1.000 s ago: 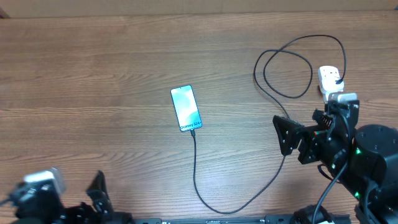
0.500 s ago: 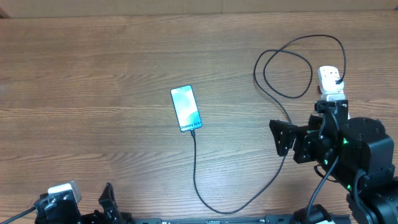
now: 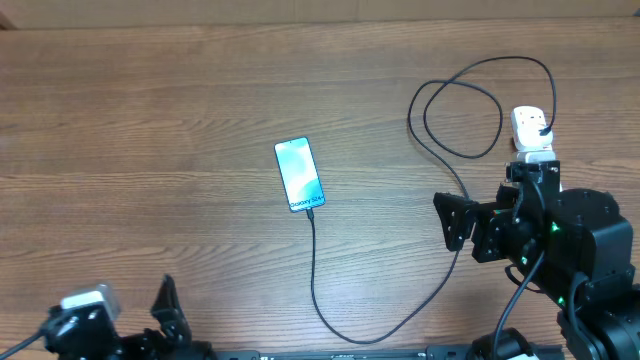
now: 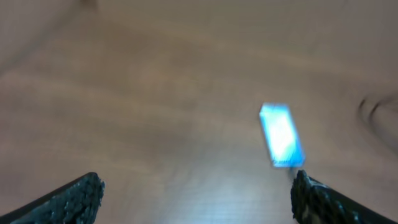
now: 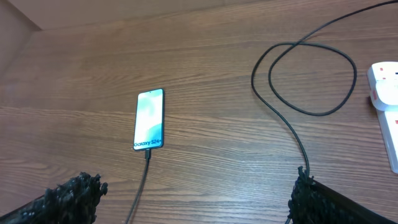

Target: Plug charger to phone and switch on socket

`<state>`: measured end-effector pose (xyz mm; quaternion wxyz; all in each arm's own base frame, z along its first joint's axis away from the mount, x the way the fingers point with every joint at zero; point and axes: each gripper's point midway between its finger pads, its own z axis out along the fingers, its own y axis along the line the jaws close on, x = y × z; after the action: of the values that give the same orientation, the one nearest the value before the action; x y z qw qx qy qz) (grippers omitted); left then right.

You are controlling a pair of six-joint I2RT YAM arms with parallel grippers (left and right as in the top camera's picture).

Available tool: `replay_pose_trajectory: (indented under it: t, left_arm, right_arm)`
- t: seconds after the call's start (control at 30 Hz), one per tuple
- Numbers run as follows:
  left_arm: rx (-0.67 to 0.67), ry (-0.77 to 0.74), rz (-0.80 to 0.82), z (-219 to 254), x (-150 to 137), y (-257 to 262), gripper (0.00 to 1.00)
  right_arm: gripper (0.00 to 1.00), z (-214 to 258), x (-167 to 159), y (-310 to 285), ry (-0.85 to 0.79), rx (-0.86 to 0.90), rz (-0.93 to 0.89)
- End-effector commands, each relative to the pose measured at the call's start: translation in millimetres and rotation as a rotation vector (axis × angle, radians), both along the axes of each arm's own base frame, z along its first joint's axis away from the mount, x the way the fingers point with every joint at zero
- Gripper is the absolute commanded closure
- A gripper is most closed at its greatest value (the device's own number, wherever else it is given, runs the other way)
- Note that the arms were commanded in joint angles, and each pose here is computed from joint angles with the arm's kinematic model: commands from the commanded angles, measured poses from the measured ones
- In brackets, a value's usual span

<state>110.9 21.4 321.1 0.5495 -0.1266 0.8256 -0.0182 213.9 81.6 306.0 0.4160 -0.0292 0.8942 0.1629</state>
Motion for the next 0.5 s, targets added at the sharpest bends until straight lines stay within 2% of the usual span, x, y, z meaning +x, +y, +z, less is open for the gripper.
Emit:
replay_pose_trajectory:
  t: [0.0,0.07,0.17,0.27,0.47]
  left_arm:
    - [0.006,-0.247,0.001,51.1,0.2,0.8,0.0]
    - [0.005,-0.287,0.004,57.2,-0.1,1.2,0.0]
    - [0.007,-0.273,0.033,40.1,12.1,3.9,0.0]
    - [-0.004,-0.299,0.025,22.7,34.6,0.6,0.01]
    - [-0.032,-0.388,-0.102,-15.5,77.9,-19.6,0.0]
  right_arm:
    - [0.0,-0.1,-0.7,-0.7,-0.007,-0.007,0.0]
    - [0.0,-0.1,-0.7,-0.7,-0.007,-0.007,0.0]
    - [0.0,-0.1,-0.7,-0.7,-0.007,-0.007,0.0]
    - [0.0,-0.1,-0.7,-0.7,-0.007,-0.007,0.0]
    - [0.0,-0.1,-0.7,-0.7,-0.007,-0.007,0.0]
